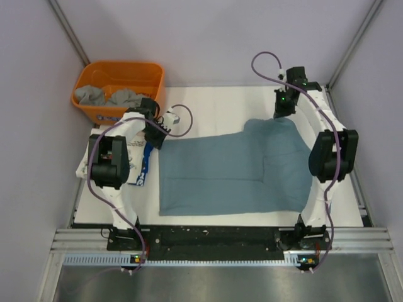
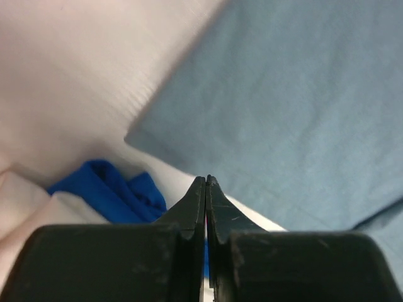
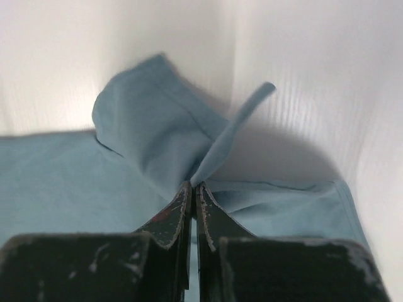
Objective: Fold and stack the t-shirts
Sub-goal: Grap the side of the flattened tshirt furthest away from the robot with both arms
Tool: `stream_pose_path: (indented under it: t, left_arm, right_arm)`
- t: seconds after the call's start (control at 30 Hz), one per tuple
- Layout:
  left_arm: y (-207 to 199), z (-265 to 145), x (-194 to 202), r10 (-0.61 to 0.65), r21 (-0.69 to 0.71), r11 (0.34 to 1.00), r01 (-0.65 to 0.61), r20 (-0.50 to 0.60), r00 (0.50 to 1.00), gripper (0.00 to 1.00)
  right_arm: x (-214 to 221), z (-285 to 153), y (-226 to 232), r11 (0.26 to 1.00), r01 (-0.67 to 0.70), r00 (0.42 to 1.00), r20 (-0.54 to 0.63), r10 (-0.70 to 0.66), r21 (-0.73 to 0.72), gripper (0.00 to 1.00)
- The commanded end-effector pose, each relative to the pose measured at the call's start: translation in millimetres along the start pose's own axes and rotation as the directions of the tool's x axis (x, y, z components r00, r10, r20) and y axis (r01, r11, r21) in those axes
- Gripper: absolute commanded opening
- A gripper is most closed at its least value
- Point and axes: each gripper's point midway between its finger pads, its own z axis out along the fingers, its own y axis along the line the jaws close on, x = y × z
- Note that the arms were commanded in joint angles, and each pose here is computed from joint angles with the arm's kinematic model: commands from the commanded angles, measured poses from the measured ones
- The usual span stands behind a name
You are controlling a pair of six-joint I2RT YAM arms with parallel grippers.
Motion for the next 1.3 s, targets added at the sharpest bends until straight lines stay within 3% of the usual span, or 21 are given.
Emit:
stream_pose_path:
  t: [0.0,0.2,0.27,0.33,0.53,0.6,0.8,1.0,1.23,1.27]
  left_arm:
    - [6,-51,-30,0.11,-0.133,0.987,-0.086,0.182,0.977,0.0]
    - [9,-49,-30,0.156,-0.152,0.98,-0.128,0.186,0.97,0.04]
    - [14,-41,-36,0.108,-0.129,0.988,-0.087,0.169,0.98,0.34]
    - [19,-35,-43,0.04,-0.104,0.994,-0.025,0.145,0.989,0.51]
    - [35,-17,-52,-0.005,-0.128,0.992,0.021,0.124,0.992,0.66]
    - [39,-7,-49,-0.03,-0.127,0.991,0.042,0.09,0.995,0.67]
    - [14,4,-23,-0.091,0.011,0.996,0.092,-0.039,0.995,0.65]
    - [8,21,-6,-0.106,0.05,0.992,0.113,-0.123,0.987,0.59]
    - [14,8,-32,-0.06,0.022,0.998,0.06,0.011,0.998,0.01]
    - [12,3,-35,-0.057,0.024,0.998,0.056,0.031,0.998,0.0]
  right_arm:
    - [-3,-63,-15,1.0,0.012,0.992,0.128,-0.016,0.028,0.0]
    - [31,-91,-31,0.999,-0.011,0.989,0.148,0.006,0.034,0.0]
    - [30,-93,-21,1.0,-0.014,0.987,0.161,0.017,-0.02,0.0]
    - [30,-90,-14,0.998,-0.024,0.987,0.157,0.033,-0.057,0.0]
    - [37,-91,-18,0.999,-0.025,0.988,0.151,0.031,-0.039,0.0]
    - [39,-93,-18,0.999,-0.022,0.988,0.153,0.027,-0.034,0.0]
    - [44,-100,-26,1.0,-0.017,0.986,0.166,0.015,0.007,0.0]
    - [41,-104,-23,1.0,-0.014,0.984,0.177,0.014,-0.003,0.0]
    - [44,-107,-27,1.0,-0.018,0.983,0.182,0.014,0.022,0.0]
    - [46,-108,-28,0.999,-0.023,0.983,0.181,0.018,0.025,0.0]
